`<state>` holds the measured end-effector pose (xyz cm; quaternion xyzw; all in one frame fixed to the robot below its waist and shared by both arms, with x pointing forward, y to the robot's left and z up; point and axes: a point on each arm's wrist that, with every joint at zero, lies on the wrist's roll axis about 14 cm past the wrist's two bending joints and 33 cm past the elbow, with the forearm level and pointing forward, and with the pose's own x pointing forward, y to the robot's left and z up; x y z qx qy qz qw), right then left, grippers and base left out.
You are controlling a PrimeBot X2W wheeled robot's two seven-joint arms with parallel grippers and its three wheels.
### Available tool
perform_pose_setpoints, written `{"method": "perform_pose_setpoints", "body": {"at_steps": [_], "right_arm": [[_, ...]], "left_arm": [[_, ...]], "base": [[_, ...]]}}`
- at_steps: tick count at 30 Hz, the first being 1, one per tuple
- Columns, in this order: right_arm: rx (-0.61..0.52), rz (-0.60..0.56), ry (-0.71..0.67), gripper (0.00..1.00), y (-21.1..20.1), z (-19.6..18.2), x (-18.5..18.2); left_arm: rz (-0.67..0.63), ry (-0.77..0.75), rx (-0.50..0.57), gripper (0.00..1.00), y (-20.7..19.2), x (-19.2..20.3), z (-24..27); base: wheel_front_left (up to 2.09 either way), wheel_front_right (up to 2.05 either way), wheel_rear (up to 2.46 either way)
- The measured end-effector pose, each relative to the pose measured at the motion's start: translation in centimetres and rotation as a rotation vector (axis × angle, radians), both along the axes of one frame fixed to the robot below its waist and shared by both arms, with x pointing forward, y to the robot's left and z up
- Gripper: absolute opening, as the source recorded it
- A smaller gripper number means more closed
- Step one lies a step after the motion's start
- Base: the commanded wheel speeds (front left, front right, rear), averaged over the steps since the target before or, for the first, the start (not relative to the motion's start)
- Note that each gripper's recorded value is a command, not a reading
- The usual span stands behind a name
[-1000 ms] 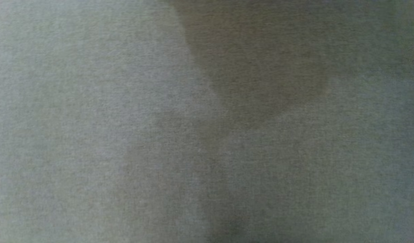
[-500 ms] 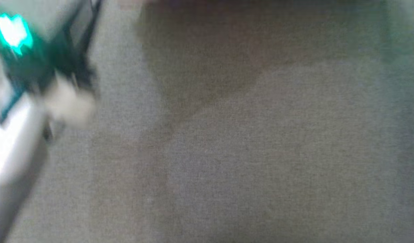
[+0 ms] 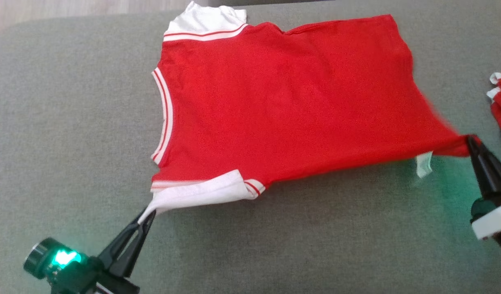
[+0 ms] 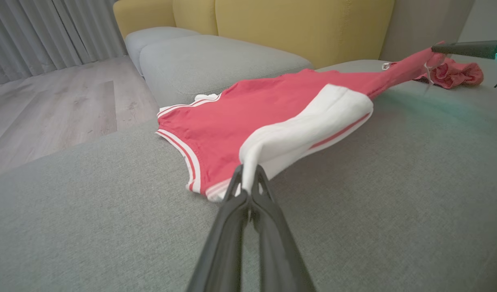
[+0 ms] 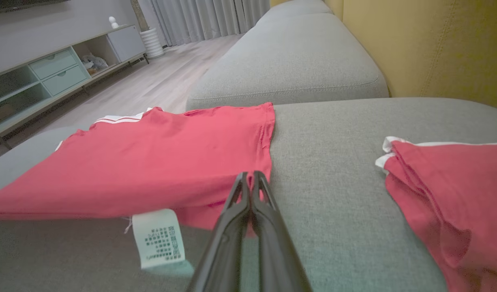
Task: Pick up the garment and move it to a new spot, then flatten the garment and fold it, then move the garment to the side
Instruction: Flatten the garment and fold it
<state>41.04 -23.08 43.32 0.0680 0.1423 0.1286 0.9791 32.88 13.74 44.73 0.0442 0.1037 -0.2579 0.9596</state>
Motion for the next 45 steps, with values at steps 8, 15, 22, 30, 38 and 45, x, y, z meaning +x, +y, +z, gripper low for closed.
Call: {"method": "perform_pose_setpoints", "body": {"at_steps": [8,15,22,30,38,45], "right_arm": [[-0.014,0.008,-0.008,0.00,0.8,-0.7,1.8],[-0.055,0.035,-0.006,0.00,1.7,-1.1,7.7],[-0.055,0.047,0.029,1.00,2.6,-2.7,10.4],[-0.003,0.016,-0.041,1.00,3.0,-1.2,10.0],[0.049,-0.028,0.009,1.00,2.7,-2.7,6.6],[0.057,-0.038,0.012,1.00,2.5,-2.7,6.5]], "left_arm": [[-0.077,-0.078,0.107,0.00,0.0,4.6,1.0],[-0.160,-0.198,0.204,0.00,-0.7,12.8,2.7],[-0.112,-0.168,0.204,1.00,-0.4,17.8,1.3],[0.105,-0.048,0.027,1.00,0.7,16.0,-1.7],[0.283,0.216,-0.154,1.00,0.4,9.4,-7.8],[0.281,0.288,-0.158,0.64,0.0,9.0,-9.2]], "base": [[0.00,0.00,0.00],[0.00,0.00,0.00],[0.00,0.00,0.00],[0.00,0.00,0.00],[0.00,0.00,0.00],[0.00,0.00,0.00]]}}
